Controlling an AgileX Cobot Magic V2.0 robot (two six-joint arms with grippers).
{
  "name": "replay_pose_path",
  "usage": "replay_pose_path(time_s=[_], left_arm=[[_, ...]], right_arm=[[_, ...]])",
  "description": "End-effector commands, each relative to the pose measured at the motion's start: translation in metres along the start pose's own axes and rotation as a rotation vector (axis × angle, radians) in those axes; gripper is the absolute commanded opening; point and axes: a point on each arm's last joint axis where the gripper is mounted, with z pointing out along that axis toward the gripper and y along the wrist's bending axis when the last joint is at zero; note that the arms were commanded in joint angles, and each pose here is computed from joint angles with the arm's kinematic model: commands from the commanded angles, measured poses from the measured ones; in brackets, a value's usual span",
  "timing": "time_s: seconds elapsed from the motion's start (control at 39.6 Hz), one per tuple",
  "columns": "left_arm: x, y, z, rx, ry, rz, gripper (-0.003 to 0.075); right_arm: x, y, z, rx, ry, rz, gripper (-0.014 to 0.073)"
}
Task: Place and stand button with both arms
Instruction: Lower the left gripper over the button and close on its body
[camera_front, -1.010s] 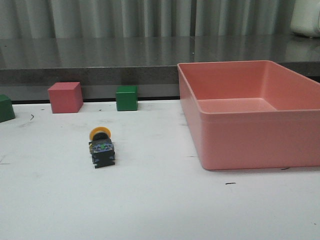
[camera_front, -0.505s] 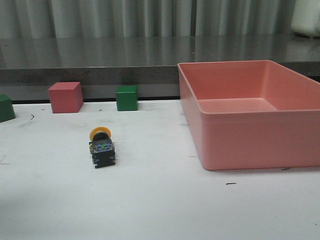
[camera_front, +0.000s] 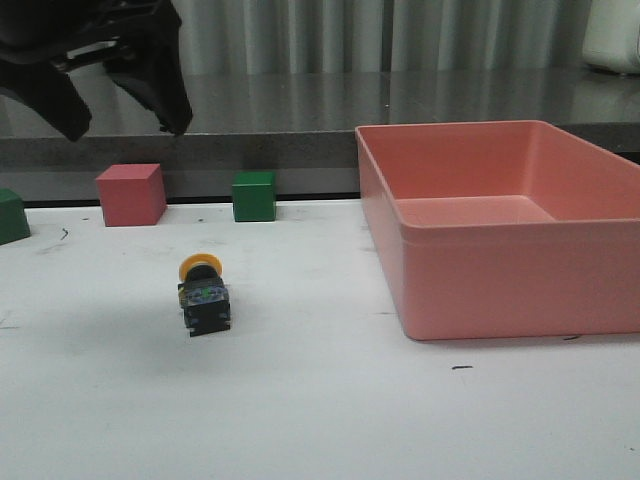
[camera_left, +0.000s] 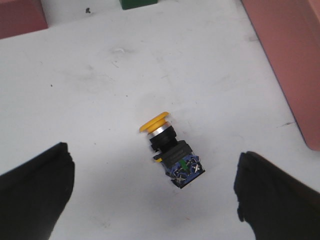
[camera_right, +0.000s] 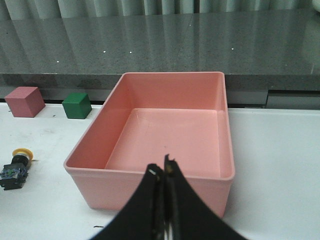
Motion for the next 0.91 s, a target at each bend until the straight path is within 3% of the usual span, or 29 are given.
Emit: replay_pose_path(time_s=[0.0, 0.4, 0.71, 0.88], left_arm=[[-0.020, -0.005, -0.006, 0.015, -0.013, -0.073, 0.0647], [-0.048, -0.007, 0.072, -0.036, 0.416, -0.101, 0.0638], [-0.061, -0.015, 0.107, 0.025, 0.469, -0.175, 0.0638], [-0.056, -0.011, 0.122, 0.001, 0.501, -0.209, 0.0638]], right_arm=[[-0.015, 0.002, -0.002, -0.009, -0.103, -0.022, -0.0071], [-0.015, 0.002, -0.002, -0.009, -0.103, -0.022, -0.0071], [-0.015, 0.002, -0.002, -0.009, -0.103, -0.022, -0.0071], [-0.015, 0.002, -0.002, -0.009, -0.103, -0.022, -0.0071]])
